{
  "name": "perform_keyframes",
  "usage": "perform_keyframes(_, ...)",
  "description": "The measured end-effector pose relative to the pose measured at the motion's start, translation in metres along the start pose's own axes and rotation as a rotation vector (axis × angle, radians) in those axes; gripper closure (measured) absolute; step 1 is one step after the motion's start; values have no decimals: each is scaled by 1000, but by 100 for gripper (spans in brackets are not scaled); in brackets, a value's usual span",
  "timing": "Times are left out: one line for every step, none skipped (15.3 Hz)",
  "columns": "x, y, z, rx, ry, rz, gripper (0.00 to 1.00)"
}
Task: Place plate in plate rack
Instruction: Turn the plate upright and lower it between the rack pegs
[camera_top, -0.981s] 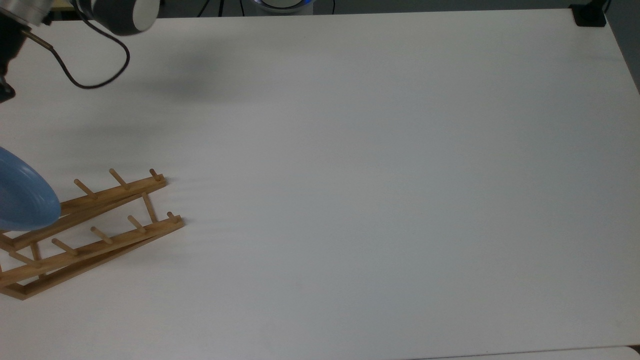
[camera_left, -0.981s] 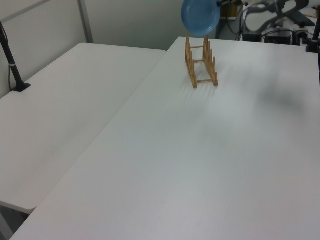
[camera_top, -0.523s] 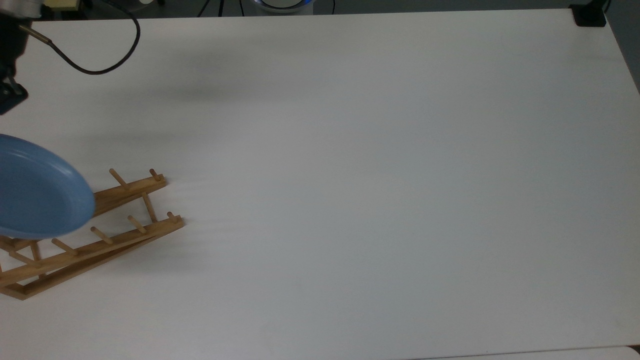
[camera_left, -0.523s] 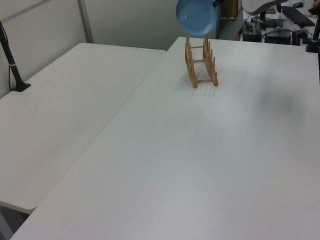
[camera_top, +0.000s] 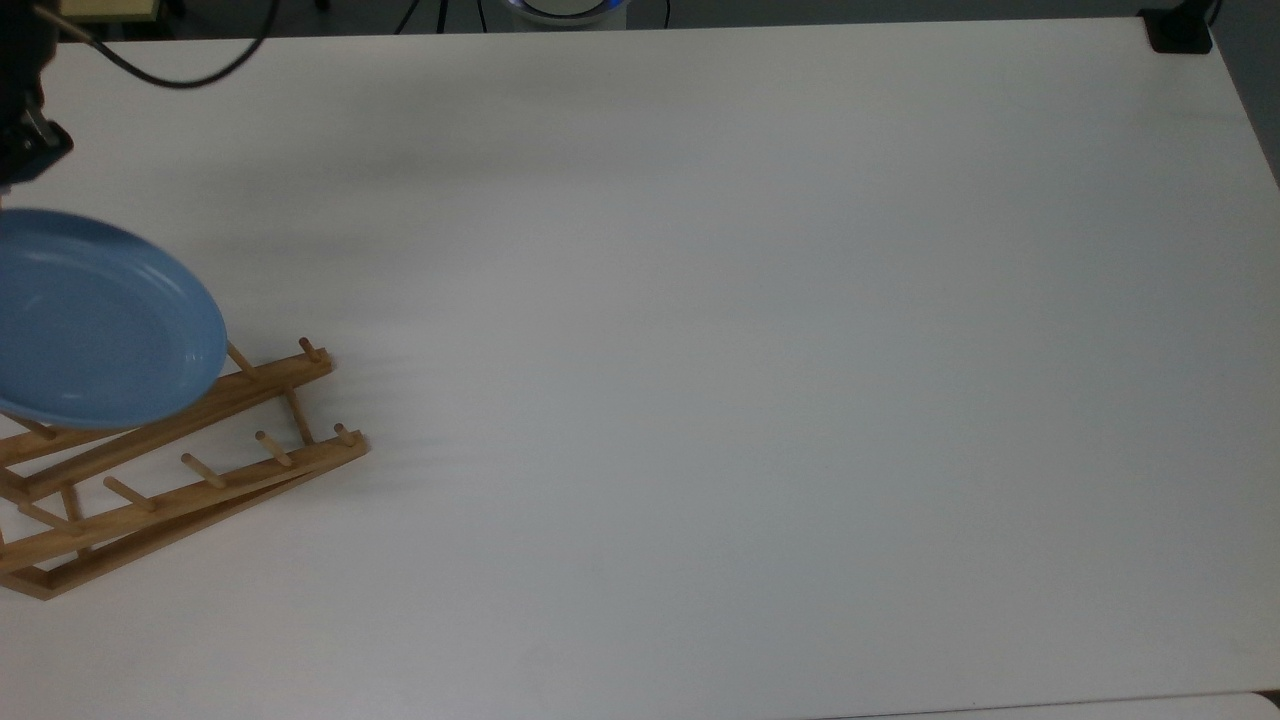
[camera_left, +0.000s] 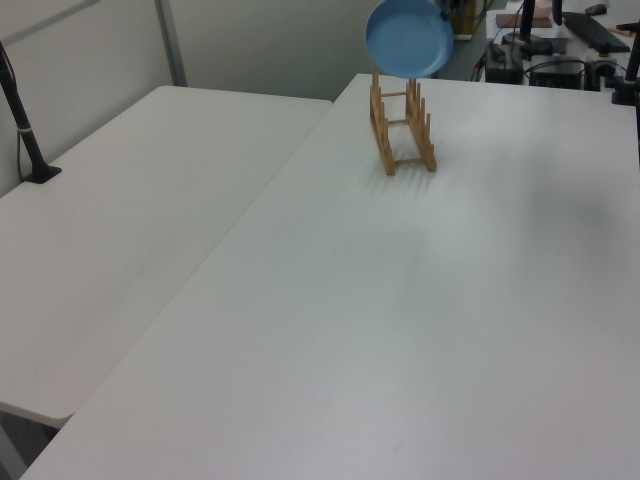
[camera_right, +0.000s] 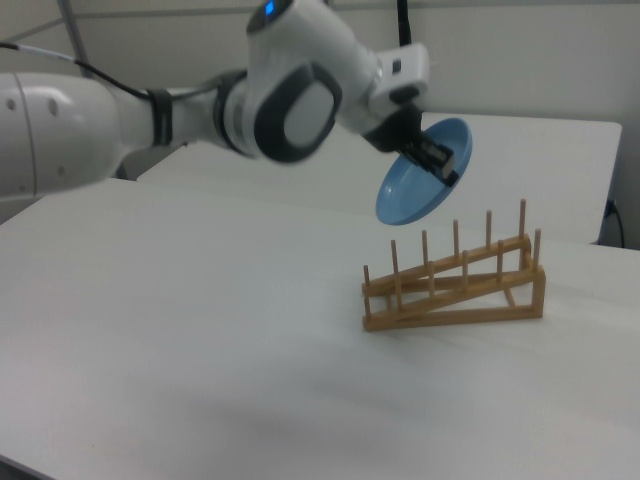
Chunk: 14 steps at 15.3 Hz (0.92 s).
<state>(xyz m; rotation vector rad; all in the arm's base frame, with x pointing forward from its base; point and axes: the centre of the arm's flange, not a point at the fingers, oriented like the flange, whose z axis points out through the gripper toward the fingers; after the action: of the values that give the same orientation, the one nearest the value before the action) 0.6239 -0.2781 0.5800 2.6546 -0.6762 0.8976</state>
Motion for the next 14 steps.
perform_keyframes(6, 2, -10, -28, -33, -19, 95)
perform_keyframes(11, 4, -19, -63, -61, -44, 95)
perform_keyframes(14, 4, -25, -105, -78, -79, 95)
perform_keyframes(16, -1, -29, -148, -81, -129, 95)
perform_keyframes(16, -11, -30, -188, -74, -189, 95)
perform_keyframes(16, -22, -32, -225, -63, -249, 95)
perform_keyframes(16, -31, -33, -260, -49, -302, 95)
perform_keyframes(18, -36, -36, -295, -32, -347, 95)
perform_keyframes(20, -40, -40, -333, -15, -390, 95)
perform_keyframes(23, -44, -44, -374, 3, -437, 95)
perform_keyframes(24, -49, -47, -415, 21, -488, 95)
perform_keyframes(24, -58, -50, -450, 39, -539, 95)
perform_keyframes(24, -68, -52, -478, 56, -585, 95)
perform_keyframes(24, -75, -54, -507, 71, -627, 95)
